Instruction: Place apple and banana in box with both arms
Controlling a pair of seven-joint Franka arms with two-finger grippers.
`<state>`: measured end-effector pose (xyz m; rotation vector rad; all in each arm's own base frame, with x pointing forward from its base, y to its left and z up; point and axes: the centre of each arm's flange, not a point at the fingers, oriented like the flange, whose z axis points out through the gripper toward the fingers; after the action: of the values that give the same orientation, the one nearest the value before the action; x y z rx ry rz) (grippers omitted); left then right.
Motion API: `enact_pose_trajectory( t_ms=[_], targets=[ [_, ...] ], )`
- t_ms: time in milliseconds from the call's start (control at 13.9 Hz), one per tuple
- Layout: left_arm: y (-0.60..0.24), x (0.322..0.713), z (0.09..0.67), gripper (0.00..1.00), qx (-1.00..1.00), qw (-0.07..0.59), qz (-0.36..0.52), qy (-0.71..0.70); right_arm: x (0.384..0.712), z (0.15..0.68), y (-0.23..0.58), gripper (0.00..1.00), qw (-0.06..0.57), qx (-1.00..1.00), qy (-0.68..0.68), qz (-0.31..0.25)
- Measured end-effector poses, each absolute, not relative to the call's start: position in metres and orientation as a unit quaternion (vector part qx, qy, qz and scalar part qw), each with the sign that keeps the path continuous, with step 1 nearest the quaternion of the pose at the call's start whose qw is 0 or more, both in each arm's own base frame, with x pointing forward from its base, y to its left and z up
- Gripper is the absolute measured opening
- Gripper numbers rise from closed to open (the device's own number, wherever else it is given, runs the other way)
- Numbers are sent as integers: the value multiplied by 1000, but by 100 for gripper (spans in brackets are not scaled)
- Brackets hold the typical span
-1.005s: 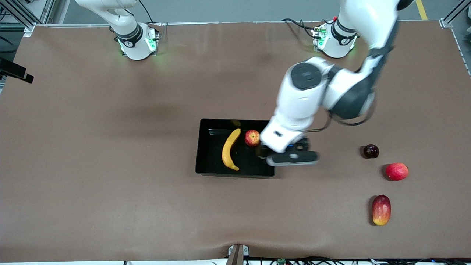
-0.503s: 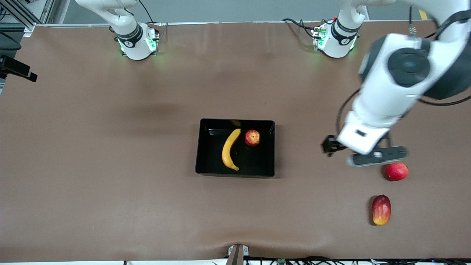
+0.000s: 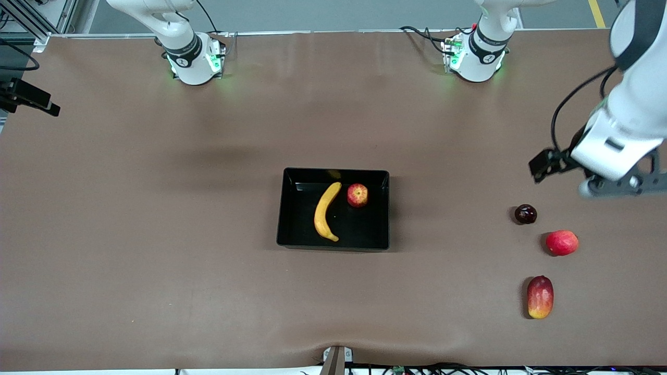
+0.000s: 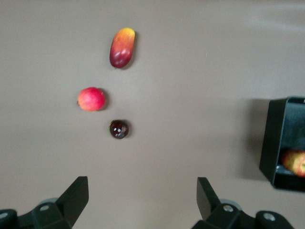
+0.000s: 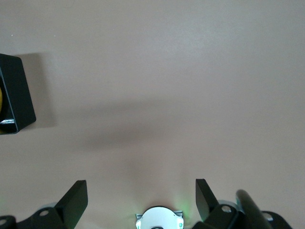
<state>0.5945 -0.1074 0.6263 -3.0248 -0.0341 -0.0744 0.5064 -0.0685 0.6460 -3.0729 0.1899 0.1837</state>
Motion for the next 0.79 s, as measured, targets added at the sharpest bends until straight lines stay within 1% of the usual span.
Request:
enact_pose_trajectory(
  t_ms=[215,431,646,790],
  targets=[
    [-82,558,644,100,-998,58,-22,1,506,645,-68,100,29,-996,61,61],
    [-68,532,651,100,-998,57,-21,2,506,644,-65,100,28,-996,58,61],
    [-74,521,653,100,-998,56,-21,8,507,644,-58,100,28,-996,51,61],
    [-72,521,653,100,-999,41,-19,4,508,645,-52,100,27,-997,46,61]
  ],
)
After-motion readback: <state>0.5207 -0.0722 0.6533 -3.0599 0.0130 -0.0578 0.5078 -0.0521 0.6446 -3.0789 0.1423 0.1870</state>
